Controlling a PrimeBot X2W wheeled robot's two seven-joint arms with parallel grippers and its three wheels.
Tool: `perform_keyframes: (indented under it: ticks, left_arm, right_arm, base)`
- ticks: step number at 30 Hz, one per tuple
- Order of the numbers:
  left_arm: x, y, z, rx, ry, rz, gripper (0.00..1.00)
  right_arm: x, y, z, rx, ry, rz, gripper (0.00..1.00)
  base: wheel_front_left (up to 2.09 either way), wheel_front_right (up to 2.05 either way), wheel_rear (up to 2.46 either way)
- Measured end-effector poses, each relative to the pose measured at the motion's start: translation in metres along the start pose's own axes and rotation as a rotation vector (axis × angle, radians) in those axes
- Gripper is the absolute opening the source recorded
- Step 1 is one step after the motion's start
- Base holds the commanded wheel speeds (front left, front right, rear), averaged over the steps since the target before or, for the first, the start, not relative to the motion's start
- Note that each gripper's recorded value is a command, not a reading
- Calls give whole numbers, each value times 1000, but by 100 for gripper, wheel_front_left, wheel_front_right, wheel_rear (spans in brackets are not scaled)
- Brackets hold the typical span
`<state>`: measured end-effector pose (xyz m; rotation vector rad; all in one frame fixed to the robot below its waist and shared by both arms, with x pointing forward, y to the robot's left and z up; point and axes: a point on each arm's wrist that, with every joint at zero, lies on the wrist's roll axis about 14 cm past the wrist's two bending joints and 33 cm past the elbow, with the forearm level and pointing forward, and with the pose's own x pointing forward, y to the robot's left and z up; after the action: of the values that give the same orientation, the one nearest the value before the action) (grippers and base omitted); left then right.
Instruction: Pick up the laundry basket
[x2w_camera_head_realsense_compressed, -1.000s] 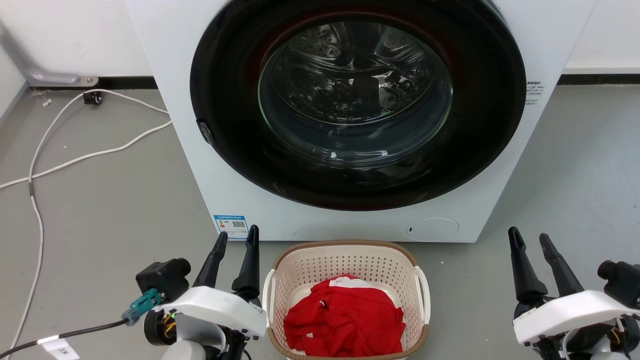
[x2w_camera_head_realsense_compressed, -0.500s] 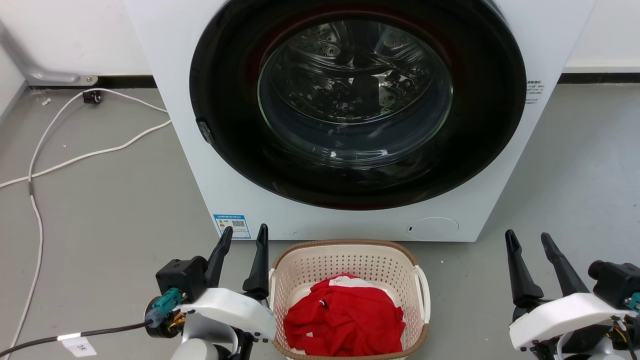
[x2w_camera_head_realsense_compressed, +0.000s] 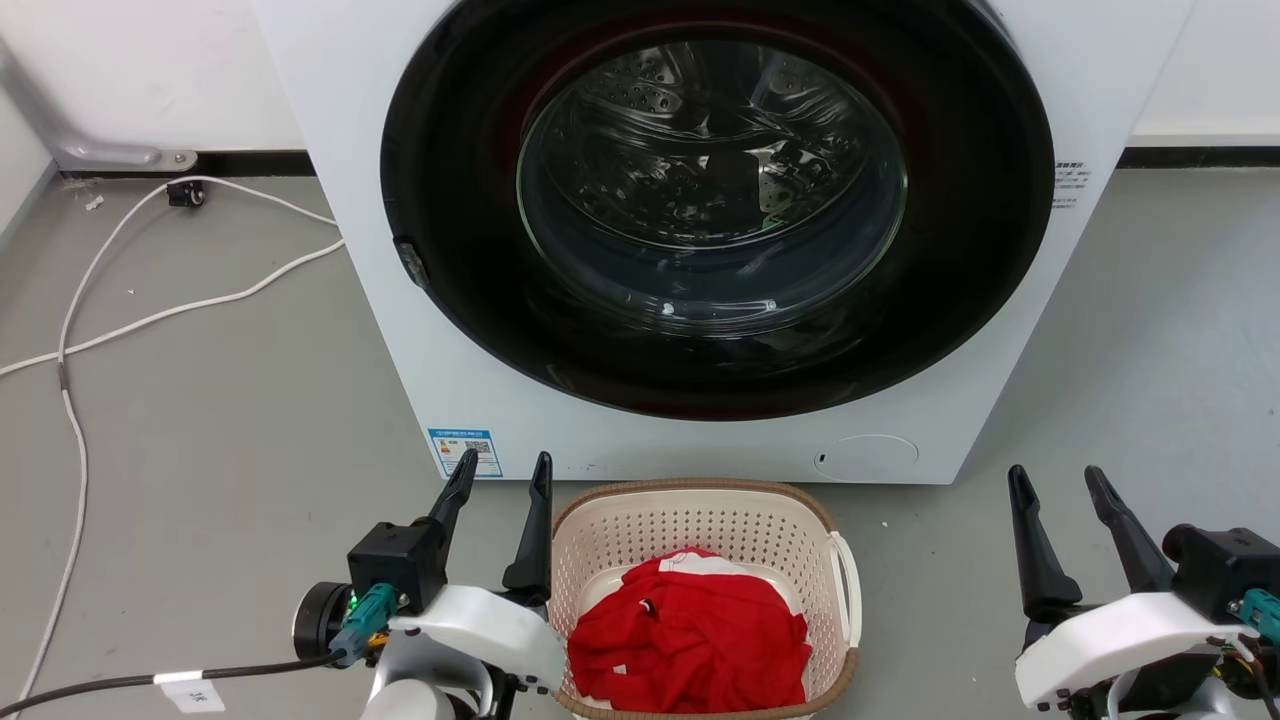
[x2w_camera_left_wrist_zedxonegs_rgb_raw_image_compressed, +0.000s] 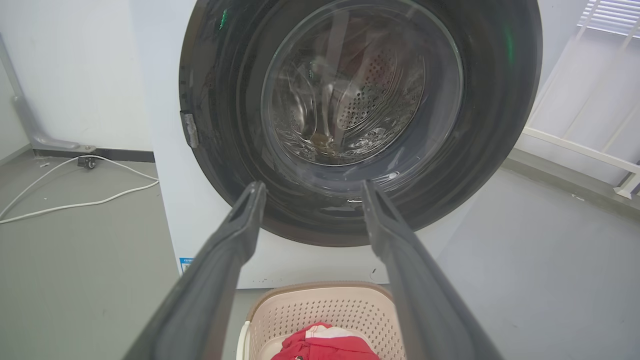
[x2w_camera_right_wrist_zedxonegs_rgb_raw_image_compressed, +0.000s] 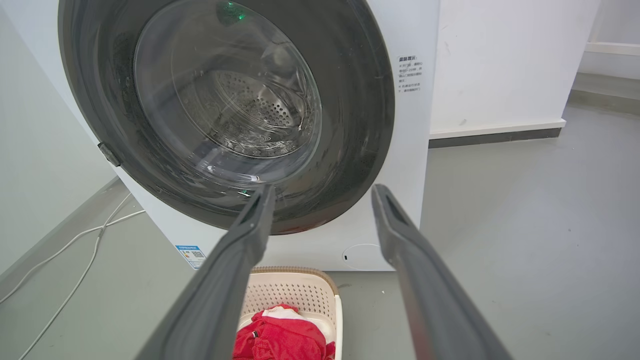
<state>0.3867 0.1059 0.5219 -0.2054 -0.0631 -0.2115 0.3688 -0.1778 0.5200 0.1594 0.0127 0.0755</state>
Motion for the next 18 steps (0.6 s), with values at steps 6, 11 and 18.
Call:
perform_keyframes:
  ticks: [6, 11, 18]
  left_arm:
    - [0, -2, -1, 34, -3, -10, 100]
    - [-1, -4, -2, 56, -6, -17, 100]
    - [-1, -6, -1, 97, -16, -28, 100]
  right_arm:
    - [0, 1, 1, -33, -3, 3, 100]
    - [-1, 1, 2, -58, -6, 5, 100]
    - [0, 2, 2, -81, -6, 8, 100]
  base:
    - [0, 0, 0]
    - [0, 0, 0]
    - [0, 0, 0]
